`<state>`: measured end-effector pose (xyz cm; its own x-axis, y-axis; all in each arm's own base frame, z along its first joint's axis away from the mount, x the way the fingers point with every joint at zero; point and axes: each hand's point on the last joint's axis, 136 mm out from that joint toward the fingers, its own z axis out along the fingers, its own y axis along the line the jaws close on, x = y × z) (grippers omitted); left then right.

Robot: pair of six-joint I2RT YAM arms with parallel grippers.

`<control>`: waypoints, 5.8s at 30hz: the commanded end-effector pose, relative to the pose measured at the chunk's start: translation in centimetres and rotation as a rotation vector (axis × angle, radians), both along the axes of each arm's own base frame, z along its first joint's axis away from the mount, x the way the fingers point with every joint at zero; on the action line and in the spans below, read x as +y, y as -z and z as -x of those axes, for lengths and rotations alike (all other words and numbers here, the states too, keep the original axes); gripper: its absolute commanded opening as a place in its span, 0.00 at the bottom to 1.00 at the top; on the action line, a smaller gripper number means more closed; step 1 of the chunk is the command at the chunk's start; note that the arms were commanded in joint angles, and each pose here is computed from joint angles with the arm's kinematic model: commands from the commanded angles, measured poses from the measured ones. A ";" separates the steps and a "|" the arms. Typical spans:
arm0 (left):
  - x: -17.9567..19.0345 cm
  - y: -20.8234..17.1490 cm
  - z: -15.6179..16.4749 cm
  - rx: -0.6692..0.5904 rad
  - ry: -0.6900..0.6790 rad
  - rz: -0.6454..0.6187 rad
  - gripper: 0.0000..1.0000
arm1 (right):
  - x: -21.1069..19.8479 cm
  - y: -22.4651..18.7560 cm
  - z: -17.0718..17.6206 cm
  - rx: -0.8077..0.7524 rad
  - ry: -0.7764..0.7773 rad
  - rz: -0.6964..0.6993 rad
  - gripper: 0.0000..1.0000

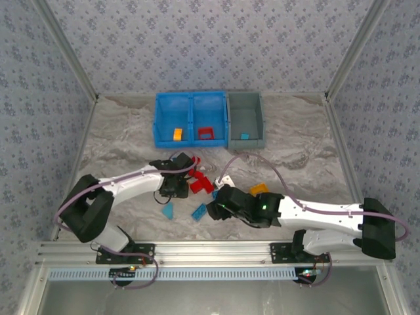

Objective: Sort the legos into containers by color

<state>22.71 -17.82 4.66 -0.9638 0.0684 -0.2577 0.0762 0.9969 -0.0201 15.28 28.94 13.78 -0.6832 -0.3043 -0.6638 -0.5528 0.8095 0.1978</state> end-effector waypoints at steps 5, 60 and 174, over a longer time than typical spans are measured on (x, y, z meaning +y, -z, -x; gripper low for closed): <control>0.7 -8.7 -6.5 -0.163 -0.011 -0.004 0.42 | -0.7 -7.2 -6.6 -0.172 0.186 -0.105 0.67; -2.2 -17.2 0.6 -0.342 0.058 0.467 0.67 | -6.2 6.1 -5.6 0.116 -0.069 0.655 0.85; -7.8 1.3 -14.4 -0.076 0.256 -0.060 0.65 | -8.2 -4.6 -5.8 -0.074 0.287 -0.165 0.70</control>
<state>37.04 -25.62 4.05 -0.8929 0.3062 -0.3300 0.3112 0.9496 0.0390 20.94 20.97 18.62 -0.6675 -0.0009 -0.7446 -0.3489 0.8838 0.3117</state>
